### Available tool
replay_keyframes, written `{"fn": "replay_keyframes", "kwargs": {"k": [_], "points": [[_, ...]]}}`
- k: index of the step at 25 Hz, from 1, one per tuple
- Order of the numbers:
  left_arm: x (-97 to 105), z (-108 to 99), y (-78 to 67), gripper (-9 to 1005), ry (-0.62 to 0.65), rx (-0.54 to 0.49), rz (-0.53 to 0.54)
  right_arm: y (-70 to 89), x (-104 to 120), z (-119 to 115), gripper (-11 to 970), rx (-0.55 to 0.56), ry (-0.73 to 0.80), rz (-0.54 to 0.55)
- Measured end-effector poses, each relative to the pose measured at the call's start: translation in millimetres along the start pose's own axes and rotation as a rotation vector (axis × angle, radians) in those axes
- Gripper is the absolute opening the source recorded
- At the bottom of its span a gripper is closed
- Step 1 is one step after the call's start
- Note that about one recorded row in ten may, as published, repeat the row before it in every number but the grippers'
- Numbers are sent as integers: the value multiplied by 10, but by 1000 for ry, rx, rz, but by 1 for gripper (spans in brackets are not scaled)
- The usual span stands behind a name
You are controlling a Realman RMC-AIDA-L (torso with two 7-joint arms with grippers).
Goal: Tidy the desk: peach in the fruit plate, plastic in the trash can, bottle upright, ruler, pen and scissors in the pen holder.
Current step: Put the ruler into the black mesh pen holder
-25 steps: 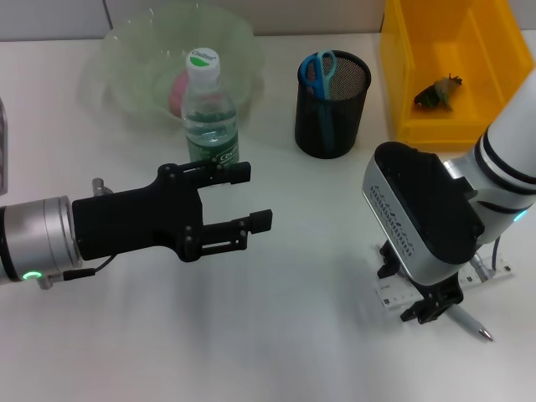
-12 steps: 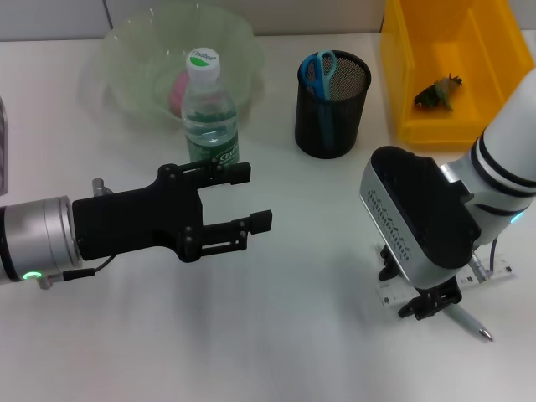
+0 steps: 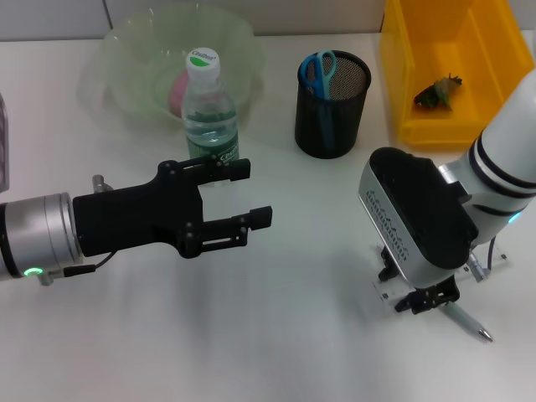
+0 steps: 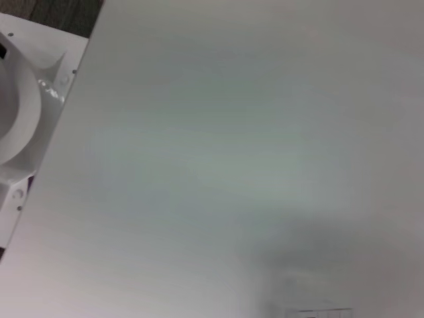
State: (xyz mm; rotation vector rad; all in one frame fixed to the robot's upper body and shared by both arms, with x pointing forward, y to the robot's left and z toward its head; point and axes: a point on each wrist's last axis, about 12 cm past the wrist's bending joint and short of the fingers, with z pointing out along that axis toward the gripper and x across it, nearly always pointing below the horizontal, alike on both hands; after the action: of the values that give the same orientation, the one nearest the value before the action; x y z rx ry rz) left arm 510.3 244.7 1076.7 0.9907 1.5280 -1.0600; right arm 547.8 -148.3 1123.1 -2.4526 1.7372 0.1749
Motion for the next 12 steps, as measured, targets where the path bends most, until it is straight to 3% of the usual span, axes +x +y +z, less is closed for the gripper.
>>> {"fn": "replay_keyframes", "kwargs": {"k": [12], "points": [[-25,12,23,724,1,-5,14,-18,15,-259,383,94,-129,61]]}}
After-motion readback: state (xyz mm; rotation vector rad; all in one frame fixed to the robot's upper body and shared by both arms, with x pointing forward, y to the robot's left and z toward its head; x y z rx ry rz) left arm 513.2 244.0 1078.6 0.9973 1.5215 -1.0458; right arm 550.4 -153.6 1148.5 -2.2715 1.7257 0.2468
